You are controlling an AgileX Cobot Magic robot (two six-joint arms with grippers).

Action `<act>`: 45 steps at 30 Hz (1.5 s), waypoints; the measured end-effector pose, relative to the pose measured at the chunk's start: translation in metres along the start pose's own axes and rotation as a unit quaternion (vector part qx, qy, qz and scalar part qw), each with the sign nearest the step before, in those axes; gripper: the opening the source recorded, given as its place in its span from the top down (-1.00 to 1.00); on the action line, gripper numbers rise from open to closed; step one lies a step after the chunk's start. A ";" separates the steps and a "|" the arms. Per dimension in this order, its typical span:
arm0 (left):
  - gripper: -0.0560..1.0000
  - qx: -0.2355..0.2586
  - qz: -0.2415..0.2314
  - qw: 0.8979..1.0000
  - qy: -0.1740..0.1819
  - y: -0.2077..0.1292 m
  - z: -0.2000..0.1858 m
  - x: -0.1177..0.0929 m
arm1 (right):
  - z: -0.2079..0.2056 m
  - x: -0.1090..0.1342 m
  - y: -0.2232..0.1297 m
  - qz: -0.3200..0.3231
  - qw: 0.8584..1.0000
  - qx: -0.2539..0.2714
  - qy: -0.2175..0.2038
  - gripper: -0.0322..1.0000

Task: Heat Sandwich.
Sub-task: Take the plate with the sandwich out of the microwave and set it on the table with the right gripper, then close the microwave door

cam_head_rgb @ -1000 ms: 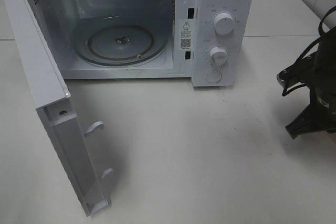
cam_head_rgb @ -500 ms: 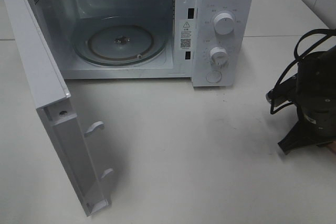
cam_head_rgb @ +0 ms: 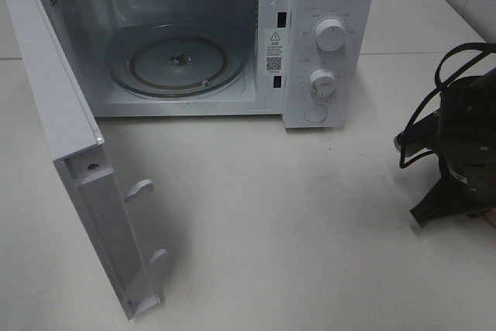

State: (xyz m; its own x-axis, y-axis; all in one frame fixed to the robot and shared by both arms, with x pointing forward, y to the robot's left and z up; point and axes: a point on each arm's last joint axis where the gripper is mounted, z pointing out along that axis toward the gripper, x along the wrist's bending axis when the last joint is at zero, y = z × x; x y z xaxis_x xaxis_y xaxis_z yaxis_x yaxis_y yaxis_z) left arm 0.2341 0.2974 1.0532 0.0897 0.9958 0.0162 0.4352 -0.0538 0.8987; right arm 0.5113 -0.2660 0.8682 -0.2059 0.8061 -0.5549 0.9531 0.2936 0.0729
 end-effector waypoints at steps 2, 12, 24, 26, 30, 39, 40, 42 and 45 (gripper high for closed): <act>-0.99 0.000 0.000 1.000 0.000 0.000 0.000 0.000 | -0.003 -0.002 0.000 0.007 1.000 -0.005 0.000 0.40; -0.99 0.000 0.000 1.000 0.000 0.000 0.000 0.000 | -0.025 -0.013 -0.002 0.029 0.999 -0.014 0.023 -0.54; -0.99 0.000 0.000 1.000 0.000 0.000 0.000 0.000 | -0.085 -0.037 -0.022 0.060 0.992 -0.037 0.104 -0.63; -0.99 0.000 0.000 1.000 0.000 0.000 0.000 0.000 | -0.094 -0.040 -0.028 0.063 0.990 -0.032 0.119 -0.63; -0.99 0.000 0.000 1.000 0.000 0.000 0.000 0.000 | -0.113 -0.045 -0.040 0.067 0.985 -0.038 0.154 -0.62; -0.99 0.000 0.000 1.000 0.000 0.000 0.000 0.000 | -0.153 -0.060 -0.067 0.077 0.970 -0.092 0.212 -0.58; -0.99 0.000 0.000 1.000 0.000 0.000 0.000 0.000 | -0.156 -0.061 -0.069 0.079 0.969 -0.096 0.216 -0.58; -0.99 0.000 0.000 1.000 0.000 0.000 0.000 0.000 | -0.166 -0.066 -0.079 0.082 0.965 -0.110 0.223 -0.56; -0.99 0.000 0.000 1.000 0.000 0.000 0.000 0.000 | -0.174 -0.072 -0.091 0.087 0.963 -0.118 0.224 -0.55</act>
State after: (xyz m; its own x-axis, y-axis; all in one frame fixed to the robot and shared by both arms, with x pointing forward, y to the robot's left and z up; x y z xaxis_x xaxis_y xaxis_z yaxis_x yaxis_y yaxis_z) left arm 0.2341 0.2974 1.0532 0.0897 0.9958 0.0162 0.4352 -0.0538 0.8987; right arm 0.4004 -0.2612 1.0460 -0.1729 0.9791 -0.1068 0.9158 0.1997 0.3483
